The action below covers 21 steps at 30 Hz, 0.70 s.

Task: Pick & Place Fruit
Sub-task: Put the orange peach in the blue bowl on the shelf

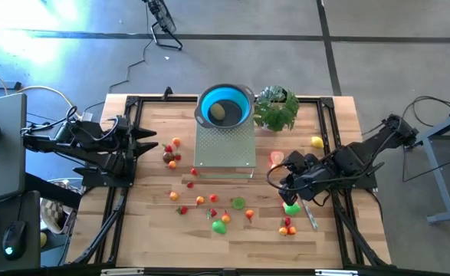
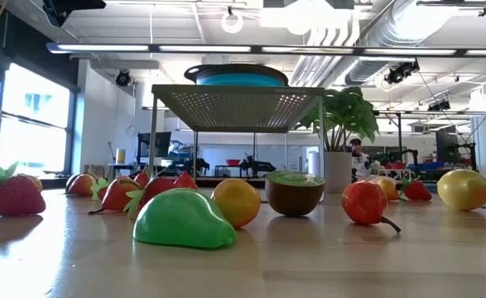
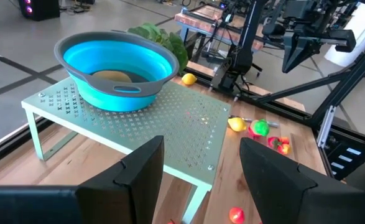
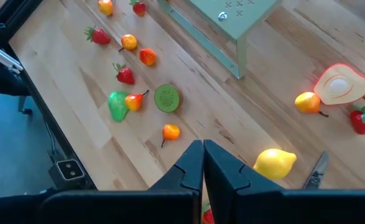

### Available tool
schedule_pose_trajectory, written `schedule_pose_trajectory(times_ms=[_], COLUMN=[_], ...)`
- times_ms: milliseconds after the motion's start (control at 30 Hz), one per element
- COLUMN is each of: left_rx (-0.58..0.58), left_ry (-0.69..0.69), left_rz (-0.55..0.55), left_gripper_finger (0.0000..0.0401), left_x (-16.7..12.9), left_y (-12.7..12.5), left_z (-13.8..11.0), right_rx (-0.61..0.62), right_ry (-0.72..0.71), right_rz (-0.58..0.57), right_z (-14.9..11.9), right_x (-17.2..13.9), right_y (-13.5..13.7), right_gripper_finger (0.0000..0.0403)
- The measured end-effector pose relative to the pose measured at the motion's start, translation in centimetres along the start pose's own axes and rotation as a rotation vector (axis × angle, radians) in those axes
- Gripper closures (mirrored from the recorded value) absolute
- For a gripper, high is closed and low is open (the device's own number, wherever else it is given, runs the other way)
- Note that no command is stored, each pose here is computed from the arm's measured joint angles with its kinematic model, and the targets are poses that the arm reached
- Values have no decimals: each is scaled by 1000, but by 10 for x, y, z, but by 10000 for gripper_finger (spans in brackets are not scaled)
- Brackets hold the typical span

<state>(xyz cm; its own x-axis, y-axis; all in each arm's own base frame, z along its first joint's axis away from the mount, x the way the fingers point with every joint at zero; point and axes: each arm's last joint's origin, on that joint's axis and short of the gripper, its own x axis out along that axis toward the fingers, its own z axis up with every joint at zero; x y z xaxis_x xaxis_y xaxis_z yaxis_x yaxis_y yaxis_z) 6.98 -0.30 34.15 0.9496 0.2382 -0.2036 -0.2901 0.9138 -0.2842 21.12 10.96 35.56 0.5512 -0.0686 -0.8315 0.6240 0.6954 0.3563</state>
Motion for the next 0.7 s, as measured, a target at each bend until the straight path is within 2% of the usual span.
schedule_pose_trajectory(times_ms=[533,700], left_rx=[3,4], left_ry=[7,7], left_rz=[3,3], left_gripper_finger=[196,196], left_x=[0,0], left_y=[0,0], left_z=[-1,-1], right_rx=[-30,-40], right_ry=[-3,-16], right_rz=[-2,-57], right_z=[0,0], right_x=[0,0], right_y=[0,-5], right_gripper_finger=[399,399])
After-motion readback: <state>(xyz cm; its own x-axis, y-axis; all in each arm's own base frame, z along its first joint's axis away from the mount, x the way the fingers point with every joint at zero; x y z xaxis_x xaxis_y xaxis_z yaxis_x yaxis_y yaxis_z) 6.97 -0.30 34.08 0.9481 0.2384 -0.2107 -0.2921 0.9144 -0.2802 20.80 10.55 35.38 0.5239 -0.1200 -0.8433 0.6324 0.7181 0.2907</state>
